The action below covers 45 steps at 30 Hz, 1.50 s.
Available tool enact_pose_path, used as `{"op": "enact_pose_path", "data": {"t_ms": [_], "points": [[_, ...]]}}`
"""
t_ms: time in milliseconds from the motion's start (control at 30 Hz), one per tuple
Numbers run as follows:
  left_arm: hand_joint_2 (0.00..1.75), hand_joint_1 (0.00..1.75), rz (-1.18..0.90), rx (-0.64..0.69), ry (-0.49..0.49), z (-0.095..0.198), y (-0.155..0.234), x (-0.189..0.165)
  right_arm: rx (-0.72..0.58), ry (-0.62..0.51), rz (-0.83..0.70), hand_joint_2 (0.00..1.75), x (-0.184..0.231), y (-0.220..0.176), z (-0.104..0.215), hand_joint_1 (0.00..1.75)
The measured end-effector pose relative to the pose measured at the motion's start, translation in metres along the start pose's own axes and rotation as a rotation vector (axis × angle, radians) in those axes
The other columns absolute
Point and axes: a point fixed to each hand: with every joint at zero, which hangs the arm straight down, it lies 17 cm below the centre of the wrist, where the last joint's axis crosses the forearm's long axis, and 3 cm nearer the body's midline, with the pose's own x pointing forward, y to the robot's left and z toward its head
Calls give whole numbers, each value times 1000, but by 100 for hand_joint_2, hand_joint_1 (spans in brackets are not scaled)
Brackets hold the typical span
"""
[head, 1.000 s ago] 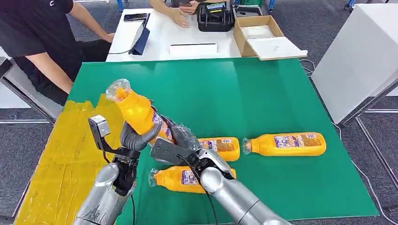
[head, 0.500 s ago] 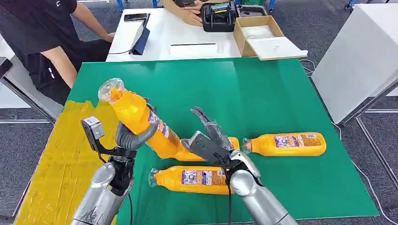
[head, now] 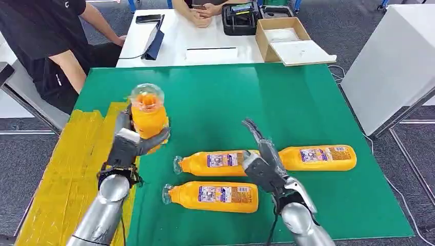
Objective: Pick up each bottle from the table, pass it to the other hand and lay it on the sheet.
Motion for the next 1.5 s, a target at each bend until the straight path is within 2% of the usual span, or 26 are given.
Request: {"op": "enact_pose_path", "data": {"t_ms": [67,133,267,367,633,933,1333,1500], "points": [[175,175,-343,47,-72,-15,22,0,-5,-28,-19,0,4,-20,10,0],[175,175,-531,53,-113,-22,32,-9,-8,-52,-26,0,5,-39,13,0],[175,175,-700,19,-124,-19,33,-43,-14,-74,-9,0,6,-62,12,0],[175,175,-788,-60,-120,-8,21,-71,-25,-80,-1,0,7,-69,11,0],[175,175,-871,-201,-36,23,7,-126,-26,-91,21,0,6,-75,11,0],[175,175,-962,-349,68,74,3,-183,-7,-113,33,0,9,-81,3,0],[175,175,-970,-394,114,92,4,-202,-5,-105,33,0,4,-82,1,0],[175,175,-963,-446,144,115,-3,-214,0,-106,29,0,4,-80,0,0]]}}
